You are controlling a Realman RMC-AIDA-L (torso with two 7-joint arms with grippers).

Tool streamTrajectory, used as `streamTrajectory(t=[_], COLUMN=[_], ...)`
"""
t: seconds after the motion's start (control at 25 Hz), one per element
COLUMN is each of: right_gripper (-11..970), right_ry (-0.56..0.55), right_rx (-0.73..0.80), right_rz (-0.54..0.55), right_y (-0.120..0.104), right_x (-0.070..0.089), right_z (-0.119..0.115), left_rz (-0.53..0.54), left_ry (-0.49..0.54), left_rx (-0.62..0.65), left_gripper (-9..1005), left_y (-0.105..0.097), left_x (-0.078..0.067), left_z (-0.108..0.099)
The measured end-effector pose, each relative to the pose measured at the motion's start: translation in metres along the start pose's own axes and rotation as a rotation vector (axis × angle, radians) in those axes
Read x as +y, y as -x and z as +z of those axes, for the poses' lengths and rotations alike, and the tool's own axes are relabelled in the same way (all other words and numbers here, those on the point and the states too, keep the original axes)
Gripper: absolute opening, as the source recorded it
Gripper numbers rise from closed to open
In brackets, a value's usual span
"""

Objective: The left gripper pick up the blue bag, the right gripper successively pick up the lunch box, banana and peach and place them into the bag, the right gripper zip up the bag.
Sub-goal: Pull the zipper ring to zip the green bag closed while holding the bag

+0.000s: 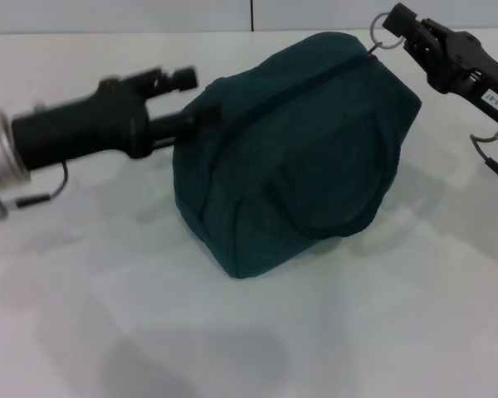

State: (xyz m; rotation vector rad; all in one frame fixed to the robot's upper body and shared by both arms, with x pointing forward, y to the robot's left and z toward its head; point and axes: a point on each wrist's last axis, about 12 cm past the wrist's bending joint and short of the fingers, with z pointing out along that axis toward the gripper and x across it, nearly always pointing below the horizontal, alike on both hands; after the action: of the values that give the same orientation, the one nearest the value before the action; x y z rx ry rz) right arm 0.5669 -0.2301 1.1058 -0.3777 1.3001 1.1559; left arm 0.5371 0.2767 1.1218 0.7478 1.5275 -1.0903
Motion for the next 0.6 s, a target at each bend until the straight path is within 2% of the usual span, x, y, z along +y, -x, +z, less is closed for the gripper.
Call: streamTrajectory(t=[0.16,0.24,0.32,0.36,0.48,0.6], right_gripper=[17,17,17,17,17,16], right_ry=[-0.011,-0.019,-0.023,-0.024,-0.023,-0.023], right_rx=[0.004,0.007,0.01,0.01,0.011,0.012], right_rz=[0.007,0.008,0.009,0.011,0.015,0.016], right_y=[-0.001,-0.001,-0.002,-0.002,-0.003,-0.003], right_x=[-0.001,-0.002,-0.002,-0.002,-0.002,-0.002], right_z=[-0.001,-0.001,-0.001,-0.001,0.0,0.0], left_rz=[0.022,0.044,0.066,0.069,0.094,0.128], left_ry=[-0.028,-0.032,-0.035,-0.028,0.012,0.088], left_rx=[0.168,0.265,0.348,0.392,0.517,0.625], left_gripper=[672,749,826,865,892,880], left_y=[0.056,0.086,0.105,0.112,0.122,0.12], left_x=[0.0,-0.007,-0.017,-0.022,-0.037,-0.046], left_z=[0.02,0.038,0.058,0.068,0.096,0.117])
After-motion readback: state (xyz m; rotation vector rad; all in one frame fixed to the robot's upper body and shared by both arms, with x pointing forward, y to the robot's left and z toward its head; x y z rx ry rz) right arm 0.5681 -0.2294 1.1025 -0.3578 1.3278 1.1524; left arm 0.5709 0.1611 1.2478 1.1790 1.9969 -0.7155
